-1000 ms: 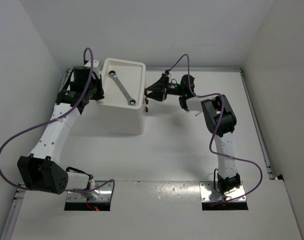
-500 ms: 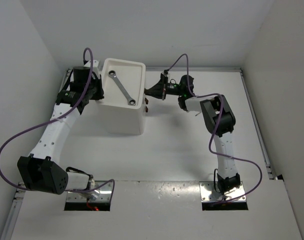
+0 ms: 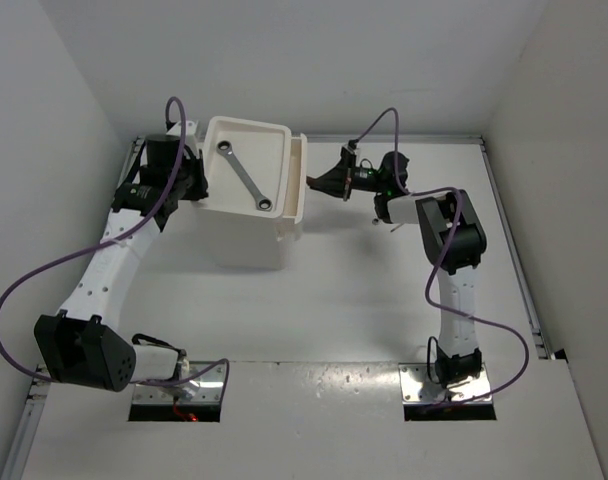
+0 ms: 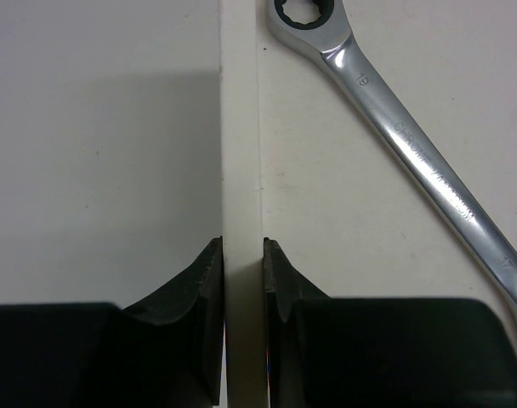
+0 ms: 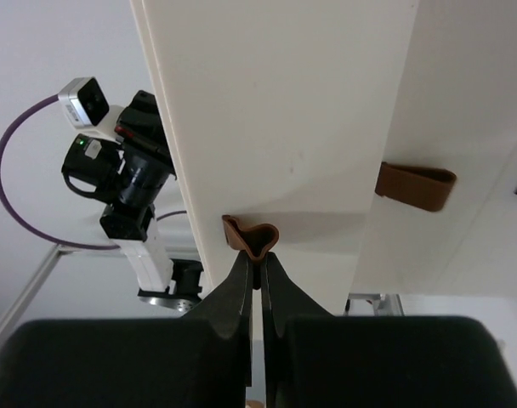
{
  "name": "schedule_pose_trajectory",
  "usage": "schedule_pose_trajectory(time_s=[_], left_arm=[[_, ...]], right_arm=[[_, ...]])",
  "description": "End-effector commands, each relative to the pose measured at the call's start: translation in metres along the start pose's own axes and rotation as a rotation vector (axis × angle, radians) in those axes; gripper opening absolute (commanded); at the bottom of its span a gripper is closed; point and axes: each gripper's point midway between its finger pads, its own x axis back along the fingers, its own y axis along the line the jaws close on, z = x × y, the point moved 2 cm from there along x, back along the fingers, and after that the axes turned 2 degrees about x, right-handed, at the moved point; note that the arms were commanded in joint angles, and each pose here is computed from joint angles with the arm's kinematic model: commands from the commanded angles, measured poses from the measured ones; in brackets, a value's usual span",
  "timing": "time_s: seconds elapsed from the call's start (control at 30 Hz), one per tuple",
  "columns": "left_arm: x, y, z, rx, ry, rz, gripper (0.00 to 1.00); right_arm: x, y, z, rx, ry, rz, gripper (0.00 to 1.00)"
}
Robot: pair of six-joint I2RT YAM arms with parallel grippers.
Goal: Sort the tools into containers
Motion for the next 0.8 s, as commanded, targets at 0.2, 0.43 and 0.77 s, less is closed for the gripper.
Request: schedule_pose_trajectory(time_s=[0.2, 0.43, 0.77], left_arm=[[-0.002, -0.003, 0.014, 0.064, 0.041, 0.026, 0.00], [-0.002, -0.012, 0.009, 0.045, 0.038, 0.084, 0.16], [0.025, -0.022, -0.049, -0.050, -0.102, 0.146, 0.48]], right_arm=[[0.054, 0.016, -0.007, 0.094, -0.077, -0.017, 0.00], [0.053, 0.027, -0.003, 0.139, -0.027, -0.020, 0.58], [0.106, 0.062, -0.024, 0.299, -0.051, 0.023, 0.65]])
